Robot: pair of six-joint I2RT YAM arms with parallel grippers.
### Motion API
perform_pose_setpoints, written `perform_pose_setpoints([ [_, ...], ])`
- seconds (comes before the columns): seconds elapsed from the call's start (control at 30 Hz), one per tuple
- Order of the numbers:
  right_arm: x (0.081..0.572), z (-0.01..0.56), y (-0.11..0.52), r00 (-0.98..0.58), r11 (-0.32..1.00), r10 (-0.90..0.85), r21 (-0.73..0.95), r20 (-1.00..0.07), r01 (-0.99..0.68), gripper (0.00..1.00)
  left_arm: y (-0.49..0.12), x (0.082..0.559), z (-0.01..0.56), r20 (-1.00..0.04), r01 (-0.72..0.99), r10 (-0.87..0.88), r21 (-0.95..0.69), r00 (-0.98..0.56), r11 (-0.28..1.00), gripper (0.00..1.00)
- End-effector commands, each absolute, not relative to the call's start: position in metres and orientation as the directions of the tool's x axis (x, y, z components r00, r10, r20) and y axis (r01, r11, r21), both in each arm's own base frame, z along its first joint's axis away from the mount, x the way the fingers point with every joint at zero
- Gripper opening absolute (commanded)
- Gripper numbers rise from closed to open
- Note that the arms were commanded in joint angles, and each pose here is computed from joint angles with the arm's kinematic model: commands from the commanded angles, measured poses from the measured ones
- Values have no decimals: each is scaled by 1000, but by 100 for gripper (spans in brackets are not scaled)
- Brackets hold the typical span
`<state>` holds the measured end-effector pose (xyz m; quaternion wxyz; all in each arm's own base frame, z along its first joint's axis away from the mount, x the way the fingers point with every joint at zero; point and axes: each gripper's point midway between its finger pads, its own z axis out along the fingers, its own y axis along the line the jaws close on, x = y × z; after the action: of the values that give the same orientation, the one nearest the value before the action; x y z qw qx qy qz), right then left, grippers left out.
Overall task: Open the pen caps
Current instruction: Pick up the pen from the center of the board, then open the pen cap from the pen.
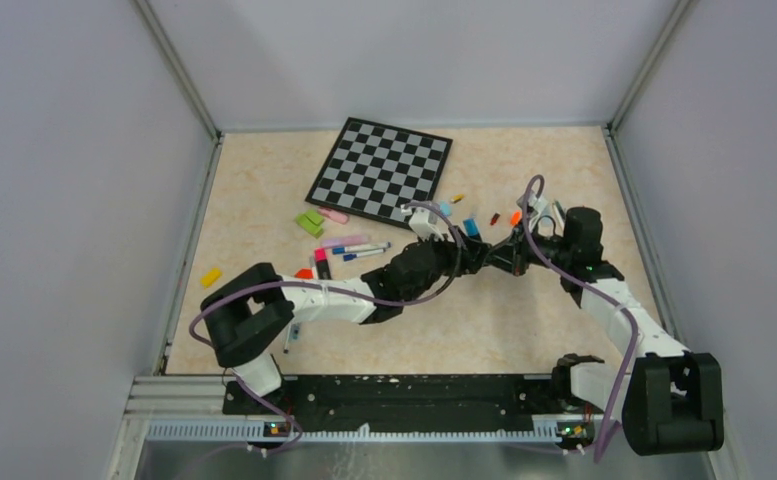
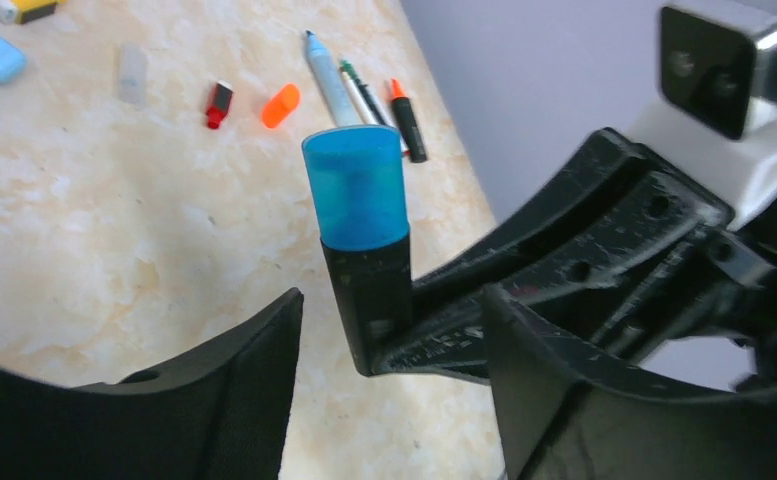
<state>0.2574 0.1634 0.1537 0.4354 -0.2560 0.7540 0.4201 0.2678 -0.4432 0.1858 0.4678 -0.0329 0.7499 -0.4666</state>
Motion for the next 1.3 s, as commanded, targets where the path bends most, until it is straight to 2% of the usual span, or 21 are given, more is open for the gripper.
perform_pose_setpoints([
  [0.0,254,174,171,-407,434,-55,345,-912,-832,0,-424,248,255,-725,577,-540,-678,-427,455,80],
  [0.1,247,177,174,-392,390,-64,339,-918,-856,0,-398,241,266,-783,638,-524,-598,-335,485,98],
  [0.27,232,182,178,-372,310,-79,332,-925,-891,0,-356,223,273,-841,720,-493,-484,-225,497,99],
  [0.47,215,183,182,-348,211,-91,323,-933,-923,0,-339,186,277,-890,886,-402,-352,-217,302,99],
  [0.6,202,184,185,-360,138,-83,347,-929,-928,0,-336,179,275,-908,915,-368,-309,-203,260,99],
  [0.83,190,186,188,-367,71,-72,363,-927,-929,0,-346,181,274,-885,916,-388,-351,-257,193,99],
  [1.07,184,187,190,-370,38,-68,368,-927,-929,0,-357,188,274,-811,886,-416,-462,-410,28,99],
  [1.27,182,185,193,-384,26,-75,383,-920,-923,0,-364,181,277,-771,875,-426,-467,-473,-126,99],
])
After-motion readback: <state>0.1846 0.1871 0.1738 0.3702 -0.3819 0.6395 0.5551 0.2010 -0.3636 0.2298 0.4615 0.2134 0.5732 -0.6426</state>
